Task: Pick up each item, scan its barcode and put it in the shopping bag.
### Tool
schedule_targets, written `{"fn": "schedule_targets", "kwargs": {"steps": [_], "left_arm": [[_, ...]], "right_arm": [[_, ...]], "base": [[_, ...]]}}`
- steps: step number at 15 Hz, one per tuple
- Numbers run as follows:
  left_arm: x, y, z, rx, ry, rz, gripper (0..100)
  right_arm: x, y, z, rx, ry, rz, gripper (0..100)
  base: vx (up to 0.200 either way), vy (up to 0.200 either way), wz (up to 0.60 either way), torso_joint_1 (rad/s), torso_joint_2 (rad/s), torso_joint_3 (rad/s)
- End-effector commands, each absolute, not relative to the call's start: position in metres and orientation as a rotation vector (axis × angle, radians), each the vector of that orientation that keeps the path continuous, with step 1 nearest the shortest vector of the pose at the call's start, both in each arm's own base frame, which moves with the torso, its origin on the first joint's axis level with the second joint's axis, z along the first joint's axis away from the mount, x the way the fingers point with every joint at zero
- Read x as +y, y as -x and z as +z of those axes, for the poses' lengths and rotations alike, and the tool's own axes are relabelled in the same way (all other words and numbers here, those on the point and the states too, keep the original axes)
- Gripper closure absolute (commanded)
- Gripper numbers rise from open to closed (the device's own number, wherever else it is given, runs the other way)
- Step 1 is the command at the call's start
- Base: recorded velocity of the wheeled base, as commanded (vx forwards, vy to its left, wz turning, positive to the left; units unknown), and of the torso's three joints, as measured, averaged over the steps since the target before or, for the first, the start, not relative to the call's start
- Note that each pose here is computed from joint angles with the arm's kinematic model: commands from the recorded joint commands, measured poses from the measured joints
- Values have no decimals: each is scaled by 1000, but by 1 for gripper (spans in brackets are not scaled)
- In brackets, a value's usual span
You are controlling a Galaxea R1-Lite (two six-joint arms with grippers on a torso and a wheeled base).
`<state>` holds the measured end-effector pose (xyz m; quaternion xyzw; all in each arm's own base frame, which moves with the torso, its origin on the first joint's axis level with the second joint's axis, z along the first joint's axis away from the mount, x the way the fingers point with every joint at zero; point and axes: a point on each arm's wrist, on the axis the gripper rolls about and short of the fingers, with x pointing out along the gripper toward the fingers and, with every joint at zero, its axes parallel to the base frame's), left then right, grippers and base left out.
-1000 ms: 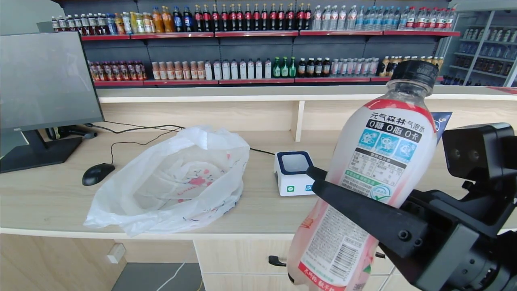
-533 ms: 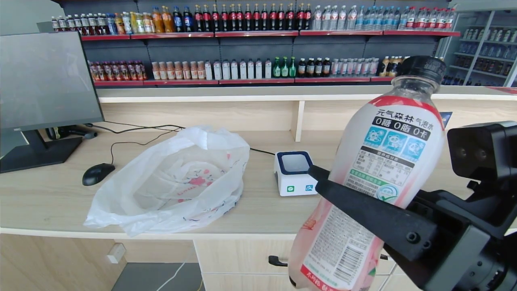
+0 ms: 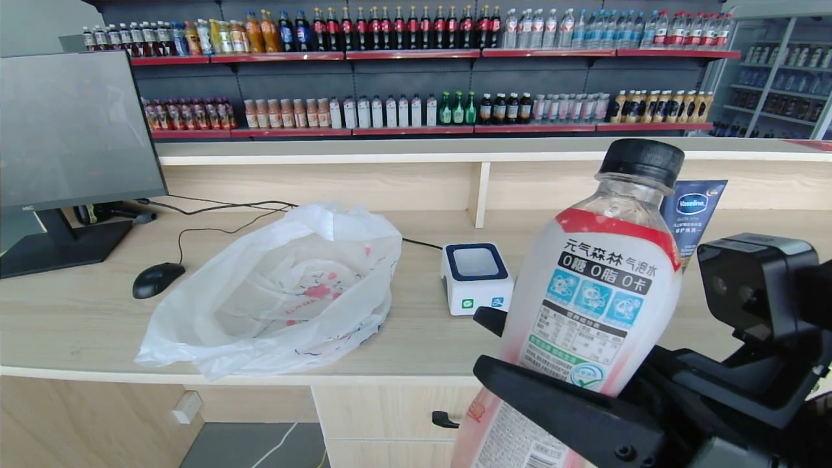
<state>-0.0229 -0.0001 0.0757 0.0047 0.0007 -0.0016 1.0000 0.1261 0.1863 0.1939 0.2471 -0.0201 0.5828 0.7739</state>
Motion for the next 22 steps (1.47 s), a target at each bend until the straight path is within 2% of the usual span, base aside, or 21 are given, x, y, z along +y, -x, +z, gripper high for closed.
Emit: {"fn": "schedule_targets", "kwargs": {"steps": [1, 6, 9, 13, 16, 20, 22], "left_arm": [[0, 23, 76, 2, -9, -3, 0], [0, 23, 76, 2, -15, -3, 0], [0, 23, 76, 2, -14, -3, 0], [0, 23, 76, 2, -14, -3, 0], [0, 23, 76, 2, -12, -3, 0], [0, 23, 76, 2, -9, -3, 0], [0, 23, 76, 2, -11, -3, 0]], "right_arm": [[188, -127, 192, -65, -495, 1257, 100], [185, -127, 182, -130, -324, 1217, 100], [183, -139, 174, -178, -201, 1101, 100], [176, -150, 175, -238, -110, 839, 100], [156, -167, 175, -262, -27, 678, 100], [148, -175, 177, -271, -28, 627, 100], [144, -178, 178, -273, -28, 608, 100]], "base": [[0, 0, 0, 0, 0, 0], [0, 0, 0, 0, 0, 0], [0, 0, 0, 0, 0, 0], [0, 0, 0, 0, 0, 0], [0, 0, 0, 0, 0, 0], [-150, 0, 0, 8, 2, -1], [0, 0, 0, 0, 0, 0]]}}
